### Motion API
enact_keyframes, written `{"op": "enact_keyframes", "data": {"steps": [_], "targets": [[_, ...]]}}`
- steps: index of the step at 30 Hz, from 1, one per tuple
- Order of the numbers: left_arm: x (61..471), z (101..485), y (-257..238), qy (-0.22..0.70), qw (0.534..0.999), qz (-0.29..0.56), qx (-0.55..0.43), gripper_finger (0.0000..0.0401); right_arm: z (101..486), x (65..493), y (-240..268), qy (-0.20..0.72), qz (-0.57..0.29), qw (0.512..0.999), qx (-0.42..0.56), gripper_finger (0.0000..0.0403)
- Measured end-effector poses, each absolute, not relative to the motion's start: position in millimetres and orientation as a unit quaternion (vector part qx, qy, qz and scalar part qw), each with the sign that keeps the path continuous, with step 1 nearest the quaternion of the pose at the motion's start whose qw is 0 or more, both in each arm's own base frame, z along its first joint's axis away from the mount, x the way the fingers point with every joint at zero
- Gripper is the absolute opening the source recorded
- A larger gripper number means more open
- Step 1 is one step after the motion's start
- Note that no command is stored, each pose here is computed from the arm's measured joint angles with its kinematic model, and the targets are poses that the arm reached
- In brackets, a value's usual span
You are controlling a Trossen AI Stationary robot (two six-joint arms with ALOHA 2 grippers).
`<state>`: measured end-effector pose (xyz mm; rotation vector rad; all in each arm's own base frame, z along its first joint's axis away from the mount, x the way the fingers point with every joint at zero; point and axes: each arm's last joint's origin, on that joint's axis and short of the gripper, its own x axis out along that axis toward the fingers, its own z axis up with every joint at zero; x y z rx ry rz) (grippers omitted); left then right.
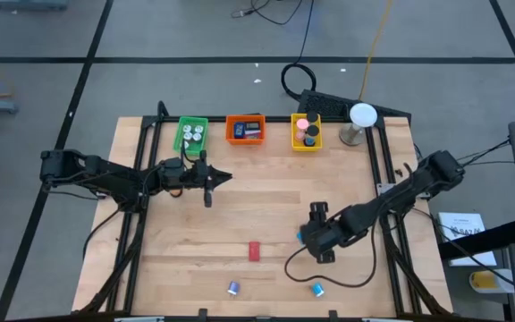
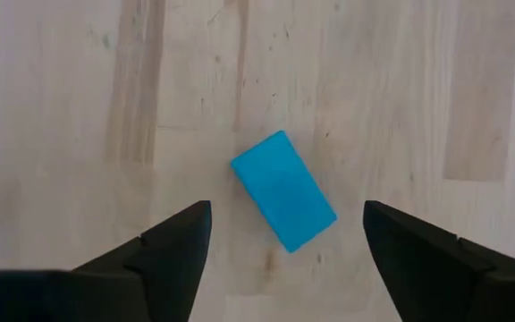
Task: Pick & Place Office items
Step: Put the light blue digital clock into the orange bin
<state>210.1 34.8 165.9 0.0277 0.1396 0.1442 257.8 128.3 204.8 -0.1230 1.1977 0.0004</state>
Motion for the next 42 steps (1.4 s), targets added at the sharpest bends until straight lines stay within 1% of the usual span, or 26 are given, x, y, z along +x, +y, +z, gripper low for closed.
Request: {"op": "enact_keyframes", "data": {"steps": [4, 7, 15, 20, 24, 29, 31, 32, 36, 40, 42], "targets": [[210, 166, 35, 0.07, 0.995, 0.072, 0.014, 0.0037, 200, 261, 128, 0.569, 0.028, 0.816, -0.097, 0.029], [210, 166, 35, 0.07, 0.995, 0.072, 0.014, 0.0037, 192, 267, 125, 0.577, 0.042, 0.809, -0.106, 0.0286], [210, 166, 35, 0.07, 0.995, 0.072, 0.014, 0.0037, 166, 283, 108, 0.625, 0.07, 0.774, -0.081, 0.0281], [210, 166, 35, 0.07, 0.995, 0.072, 0.014, 0.0037, 150, 289, 102, 0.647, 0.077, 0.754, -0.087, 0.0276], [210, 166, 35, 0.07, 0.995, 0.072, 0.014, 0.0037, 147, 290, 101, 0.65, 0.08, 0.75, -0.091, 0.0249], [210, 166, 35, 0.07, 0.995, 0.072, 0.014, 0.0037, 150, 288, 100, 0.65, 0.08, 0.751, -0.092, 0.0181], [210, 166, 35, 0.07, 0.995, 0.072, 0.014, 0.0037, 155, 288, 98, 0.643, 0.075, 0.757, -0.085, 0.0152], [210, 166, 35, 0.07, 0.995, 0.072, 0.014, 0.0037, 160, 288, 96, 0.637, 0.072, 0.763, -0.08, 0.0146], [210, 166, 35, 0.07, 0.995, 0.072, 0.014, 0.0037, 182, 288, 87, 0.602, 0.056, 0.794, -0.062, 0.0146], [210, 166, 35, 0.07, 0.995, 0.072, 0.014, 0.0037, 207, 287, 71, 0.55, 0.011, 0.834, -0.047, 0.0146], [210, 166, 35, 0.07, 0.995, 0.072, 0.014, 0.0037, 217, 287, 62, 0.527, -0.015, 0.849, -0.036, 0.0154]]}}
